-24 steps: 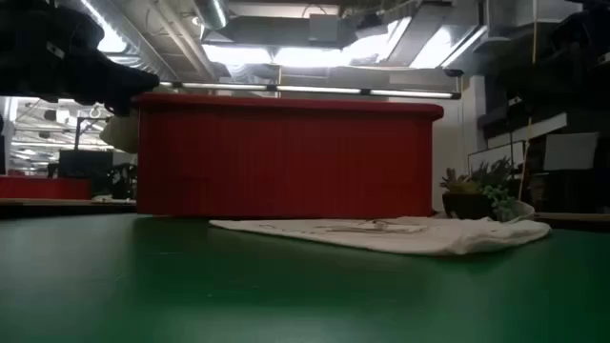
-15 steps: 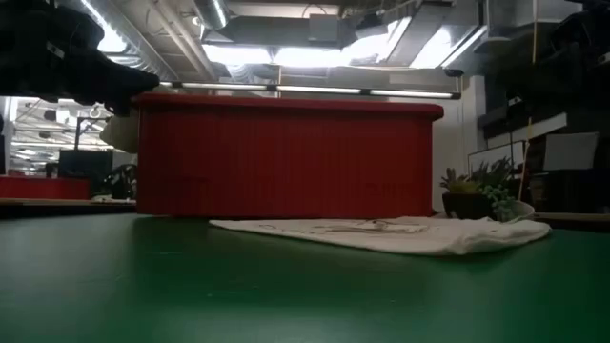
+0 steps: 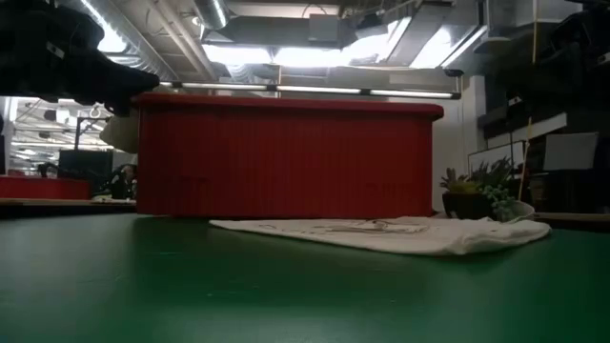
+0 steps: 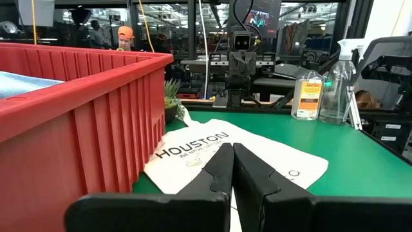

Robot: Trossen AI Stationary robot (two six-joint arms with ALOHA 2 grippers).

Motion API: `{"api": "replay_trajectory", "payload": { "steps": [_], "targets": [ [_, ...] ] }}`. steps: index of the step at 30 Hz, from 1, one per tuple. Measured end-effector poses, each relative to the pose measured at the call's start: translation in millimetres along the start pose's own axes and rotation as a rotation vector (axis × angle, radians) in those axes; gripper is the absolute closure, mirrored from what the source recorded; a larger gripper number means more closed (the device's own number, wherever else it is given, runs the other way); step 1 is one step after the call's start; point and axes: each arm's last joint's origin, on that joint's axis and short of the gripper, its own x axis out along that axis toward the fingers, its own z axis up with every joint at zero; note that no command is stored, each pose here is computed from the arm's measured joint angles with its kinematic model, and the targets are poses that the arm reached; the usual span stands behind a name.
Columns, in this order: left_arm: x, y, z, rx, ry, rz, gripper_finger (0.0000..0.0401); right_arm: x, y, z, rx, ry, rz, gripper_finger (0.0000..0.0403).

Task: Fold Laundry from Bin

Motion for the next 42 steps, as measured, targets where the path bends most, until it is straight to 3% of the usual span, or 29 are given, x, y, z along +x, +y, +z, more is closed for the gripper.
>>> {"api": "replay_trajectory", "payload": {
  "steps": [29, 42],
  "targets": [
    [0.0, 0.6, 0.6, 0.055, -0.006, 0.021, 0.04, 0.0, 0.0, 0.2, 0.0, -0.001, 0.0, 0.0393],
    [-2.7, 0.1, 22.6, 0.052, -0.235, 0.022, 0.04, 0.0, 0.0, 0.2, 0.0, -0.001, 0.0, 0.0393]
  ]
}}
